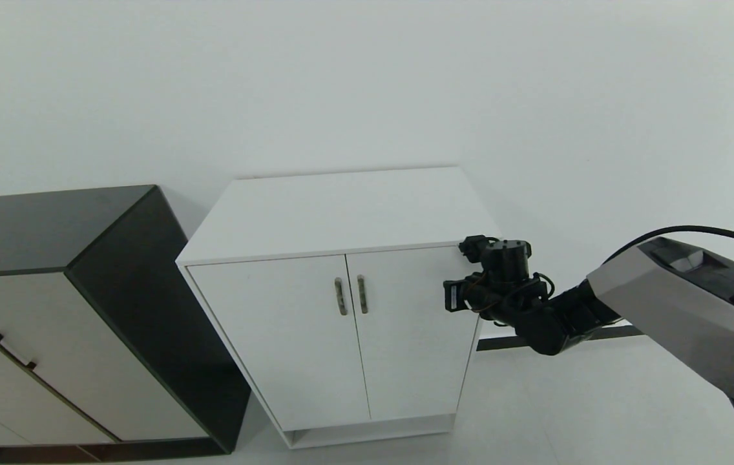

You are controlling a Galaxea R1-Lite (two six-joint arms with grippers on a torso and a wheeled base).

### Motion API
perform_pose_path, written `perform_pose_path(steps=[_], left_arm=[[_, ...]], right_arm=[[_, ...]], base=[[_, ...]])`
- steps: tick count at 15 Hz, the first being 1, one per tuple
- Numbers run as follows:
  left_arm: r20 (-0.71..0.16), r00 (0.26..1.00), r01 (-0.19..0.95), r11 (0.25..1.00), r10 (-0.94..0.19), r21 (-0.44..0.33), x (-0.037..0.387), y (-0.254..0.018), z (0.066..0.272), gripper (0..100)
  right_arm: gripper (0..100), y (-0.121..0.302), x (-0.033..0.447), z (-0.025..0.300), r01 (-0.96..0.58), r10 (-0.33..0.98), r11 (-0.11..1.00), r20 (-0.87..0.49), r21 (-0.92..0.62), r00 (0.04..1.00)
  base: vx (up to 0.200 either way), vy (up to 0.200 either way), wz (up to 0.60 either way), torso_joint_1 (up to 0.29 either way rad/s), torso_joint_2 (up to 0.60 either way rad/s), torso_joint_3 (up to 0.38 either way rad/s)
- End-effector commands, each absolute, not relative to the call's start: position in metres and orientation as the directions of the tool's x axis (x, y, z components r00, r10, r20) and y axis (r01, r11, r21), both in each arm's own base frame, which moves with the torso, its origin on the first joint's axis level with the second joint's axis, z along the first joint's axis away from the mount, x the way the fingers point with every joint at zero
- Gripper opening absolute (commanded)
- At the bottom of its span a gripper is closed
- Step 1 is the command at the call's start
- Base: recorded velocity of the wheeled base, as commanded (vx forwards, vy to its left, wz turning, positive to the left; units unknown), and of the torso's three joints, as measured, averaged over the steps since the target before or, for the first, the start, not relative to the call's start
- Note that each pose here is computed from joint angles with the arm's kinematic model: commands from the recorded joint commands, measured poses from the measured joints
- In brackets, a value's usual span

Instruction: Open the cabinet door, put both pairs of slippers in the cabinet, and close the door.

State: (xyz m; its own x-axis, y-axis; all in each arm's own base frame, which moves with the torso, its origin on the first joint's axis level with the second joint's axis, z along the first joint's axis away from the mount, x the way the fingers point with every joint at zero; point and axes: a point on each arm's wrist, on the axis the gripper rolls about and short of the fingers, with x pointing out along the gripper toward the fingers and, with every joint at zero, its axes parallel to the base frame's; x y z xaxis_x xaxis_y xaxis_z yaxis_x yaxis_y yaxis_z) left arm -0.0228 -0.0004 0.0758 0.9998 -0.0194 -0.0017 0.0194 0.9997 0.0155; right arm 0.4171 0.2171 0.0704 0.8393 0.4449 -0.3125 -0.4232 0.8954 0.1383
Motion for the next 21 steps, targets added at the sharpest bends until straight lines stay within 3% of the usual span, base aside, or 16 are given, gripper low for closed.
perform_pose_path(steps=[1, 4, 7, 8, 10, 13, 21], left_arm=[[-0.002, 1.0, 0.02, 1.0, -0.02, 0.015, -0.023, 0.0, 0.076, 0], [-0.003, 1.0, 0.018, 1.0, -0.018, 0.015, -0.023, 0.0, 0.076, 0], [-0.002, 1.0, 0.018, 1.0, -0.018, 0.015, -0.023, 0.0, 0.076, 0], [-0.002, 1.0, 0.018, 1.0, -0.018, 0.015, -0.023, 0.0, 0.076, 0], [-0.002, 1.0, 0.018, 1.0, -0.018, 0.011, -0.023, 0.0, 0.076, 0], [-0.002, 1.0, 0.018, 1.0, -0.018, 0.009, -0.023, 0.0, 0.076, 0], [-0.002, 1.0, 0.015, 1.0, -0.015, 0.002, -0.023, 0.0, 0.076, 0]], right_arm=[[0, 0.211, 0.402, 0.084, -0.43, 0.45, 0.893, -0.301, 0.134, 0.841], [0, 0.186, 0.352, 0.107, -0.416, 0.433, 0.901, -0.311, 0.122, 0.846], [0, 0.137, 0.269, 0.117, -0.384, 0.4, 0.916, -0.322, 0.116, 0.858], [0, 0.137, 0.269, 0.117, -0.384, 0.4, 0.916, -0.322, 0.116, 0.858], [0, 0.085, 0.205, 0.122, -0.308, 0.328, 0.945, -0.319, 0.112, 0.889], [0, 0.034, 0.147, 0.113, -0.162, 0.184, 0.983, -0.334, 0.09, 0.925], [0, 0.011, 0.063, 0.091, -0.158, 0.132, 0.987, -0.522, -0.005, 0.843]], base=[[0.0, 0.0, 0.0, 0.0, 0.0, 0.0], [0.0, 0.0, 0.0, 0.0, 0.0, 0.0], [0.0, 0.0, 0.0, 0.0, 0.0, 0.0], [0.0, 0.0, 0.0, 0.0, 0.0, 0.0], [0.0, 0.0, 0.0, 0.0, 0.0, 0.0], [0.0, 0.0, 0.0, 0.0, 0.0, 0.0], [0.0, 0.0, 0.0, 0.0, 0.0, 0.0]])
